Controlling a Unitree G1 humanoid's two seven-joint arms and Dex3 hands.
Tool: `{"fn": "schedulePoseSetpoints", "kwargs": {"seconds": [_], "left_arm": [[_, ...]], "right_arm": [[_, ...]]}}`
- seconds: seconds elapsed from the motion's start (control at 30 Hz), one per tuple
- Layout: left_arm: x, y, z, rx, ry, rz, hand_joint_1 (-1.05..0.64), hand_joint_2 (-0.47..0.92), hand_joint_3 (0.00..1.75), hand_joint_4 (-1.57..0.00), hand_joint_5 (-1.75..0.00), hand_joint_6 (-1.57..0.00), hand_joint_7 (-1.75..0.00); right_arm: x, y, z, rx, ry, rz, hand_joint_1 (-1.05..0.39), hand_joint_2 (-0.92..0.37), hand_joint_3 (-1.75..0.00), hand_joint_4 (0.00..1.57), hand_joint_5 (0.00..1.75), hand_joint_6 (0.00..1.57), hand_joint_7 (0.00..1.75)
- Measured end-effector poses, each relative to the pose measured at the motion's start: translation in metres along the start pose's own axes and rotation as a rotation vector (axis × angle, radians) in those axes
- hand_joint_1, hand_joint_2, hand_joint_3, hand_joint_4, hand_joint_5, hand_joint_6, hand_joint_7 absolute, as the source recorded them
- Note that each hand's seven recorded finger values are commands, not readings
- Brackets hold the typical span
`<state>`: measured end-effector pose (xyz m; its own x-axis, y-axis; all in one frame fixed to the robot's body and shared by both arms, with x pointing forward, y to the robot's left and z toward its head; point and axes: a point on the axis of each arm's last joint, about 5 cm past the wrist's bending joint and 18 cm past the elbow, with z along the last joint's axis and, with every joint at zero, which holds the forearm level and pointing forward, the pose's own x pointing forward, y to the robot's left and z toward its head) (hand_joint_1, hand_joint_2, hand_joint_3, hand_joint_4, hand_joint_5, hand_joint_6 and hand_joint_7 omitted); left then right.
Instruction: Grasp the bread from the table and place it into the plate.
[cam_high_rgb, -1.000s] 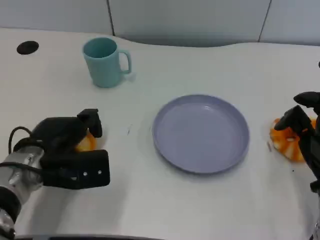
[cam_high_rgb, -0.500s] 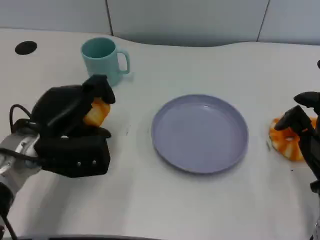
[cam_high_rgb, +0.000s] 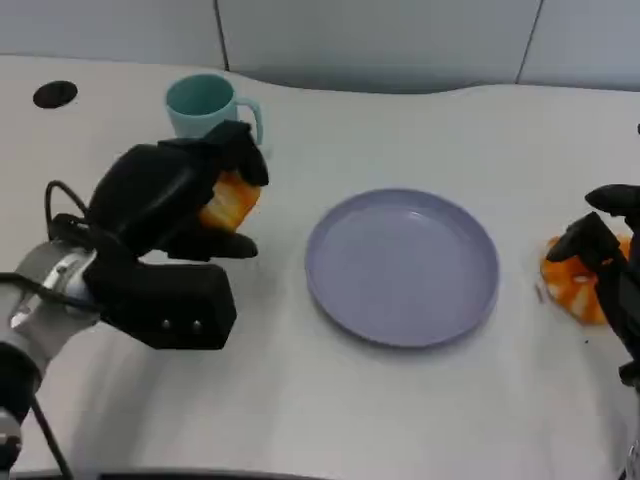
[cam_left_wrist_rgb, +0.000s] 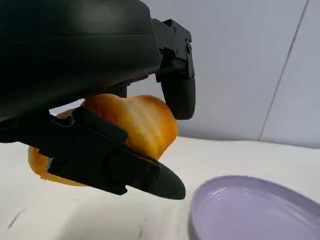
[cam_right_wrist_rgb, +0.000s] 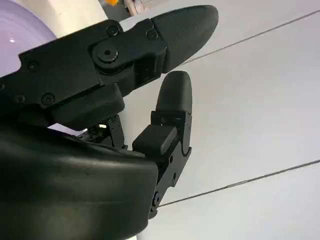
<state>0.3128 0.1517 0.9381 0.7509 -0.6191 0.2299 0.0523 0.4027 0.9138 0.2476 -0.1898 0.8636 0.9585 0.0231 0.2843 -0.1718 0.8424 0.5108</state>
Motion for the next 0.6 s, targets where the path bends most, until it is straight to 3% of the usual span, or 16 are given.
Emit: {"fn": "schedulePoseSetpoints", "kwargs": {"seconds": [0.13, 0.27, 0.43, 0.6], "left_arm": [[0.021, -0.009, 0.017, 0.023, -0.089, -0.058, -0.36, 0.92, 0.06, -0.73, -1.75, -0.47, -1.75], [0.029, -0.012, 0.022, 0.047, -0.116, -0.089, -0.37, 0.92, 0.14, -0.67, -1.75, -0.47, -1.75], [0.043, -0.03, 0.041, 0.059, -0.186, -0.159, -0.38, 0.92, 0.16, -0.66, -1.75, -0.47, -1.75], [0.058, -0.048, 0.056, 0.196, -0.185, -0.245, -0.42, 0.92, 0.19, -0.73, -1.75, -0.5, -1.75]], "right_arm": [[0.001, 0.0026, -0.001, -0.001, -0.002, 0.002, -0.56, -0.92, -0.01, 0.63, 1.75, 0.74, 1.05], [0.001, 0.0011, 0.0, -0.006, -0.011, -0.017, -0.56, -0.91, 0.0, 0.62, 1.75, 0.74, 1.04], [0.003, 0.0031, -0.002, -0.002, -0.008, -0.019, -0.55, -0.92, -0.01, 0.62, 1.75, 0.73, 1.04], [0.002, 0.0036, -0.005, -0.015, -0.024, -0.049, -0.56, -0.9, -0.01, 0.61, 1.75, 0.73, 1.04]]}}
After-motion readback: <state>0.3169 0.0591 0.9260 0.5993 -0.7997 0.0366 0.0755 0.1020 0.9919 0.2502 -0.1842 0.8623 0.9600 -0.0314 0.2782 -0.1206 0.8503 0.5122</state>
